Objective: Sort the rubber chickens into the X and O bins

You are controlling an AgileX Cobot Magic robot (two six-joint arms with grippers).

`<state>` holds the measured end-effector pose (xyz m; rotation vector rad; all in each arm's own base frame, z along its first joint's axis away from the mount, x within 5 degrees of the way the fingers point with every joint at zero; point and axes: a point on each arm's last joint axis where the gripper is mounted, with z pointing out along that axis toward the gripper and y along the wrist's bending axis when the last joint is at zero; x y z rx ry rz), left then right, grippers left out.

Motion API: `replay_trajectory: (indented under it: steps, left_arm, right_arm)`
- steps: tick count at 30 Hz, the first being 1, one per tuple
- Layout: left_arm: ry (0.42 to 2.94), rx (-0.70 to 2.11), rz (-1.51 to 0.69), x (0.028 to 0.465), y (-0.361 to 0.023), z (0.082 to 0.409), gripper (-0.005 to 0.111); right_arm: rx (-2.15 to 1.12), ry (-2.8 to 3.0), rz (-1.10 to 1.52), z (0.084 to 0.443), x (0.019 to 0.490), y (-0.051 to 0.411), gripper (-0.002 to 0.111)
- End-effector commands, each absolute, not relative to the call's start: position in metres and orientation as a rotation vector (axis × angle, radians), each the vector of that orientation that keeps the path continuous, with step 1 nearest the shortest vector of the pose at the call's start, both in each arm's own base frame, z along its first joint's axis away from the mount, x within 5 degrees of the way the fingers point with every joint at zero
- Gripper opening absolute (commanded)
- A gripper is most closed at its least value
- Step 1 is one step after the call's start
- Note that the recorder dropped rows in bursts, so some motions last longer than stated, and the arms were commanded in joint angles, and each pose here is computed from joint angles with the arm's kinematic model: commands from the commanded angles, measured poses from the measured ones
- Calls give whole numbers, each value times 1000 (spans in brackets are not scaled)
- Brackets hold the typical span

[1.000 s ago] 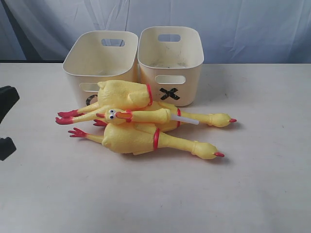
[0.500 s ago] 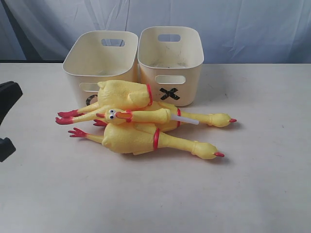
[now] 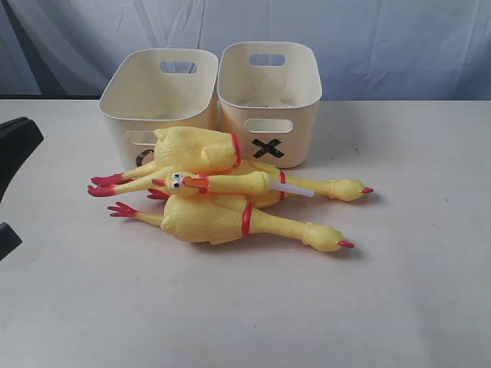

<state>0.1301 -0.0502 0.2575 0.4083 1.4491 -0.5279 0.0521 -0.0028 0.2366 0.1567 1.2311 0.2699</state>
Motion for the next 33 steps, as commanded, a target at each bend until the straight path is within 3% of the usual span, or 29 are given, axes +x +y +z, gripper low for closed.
replay_trajectory:
  steps: [1,10,26,33]
  left_arm:
    - [1436,415,-537,130,-51,259,0]
    - [1371,443,-586,127,-55,264,0]
    - [1611,498,-527,141,-53,280,0]
    - [1697,510,-527,141,-53,280,0]
  right_arm:
    - [188,1191,283,238,51,-5,0]
    - [405,1263,632,231,53,0,0]
    - [220,1535,603,272,46,15,0]
    - [-68,1712,528,293,52,30,0]
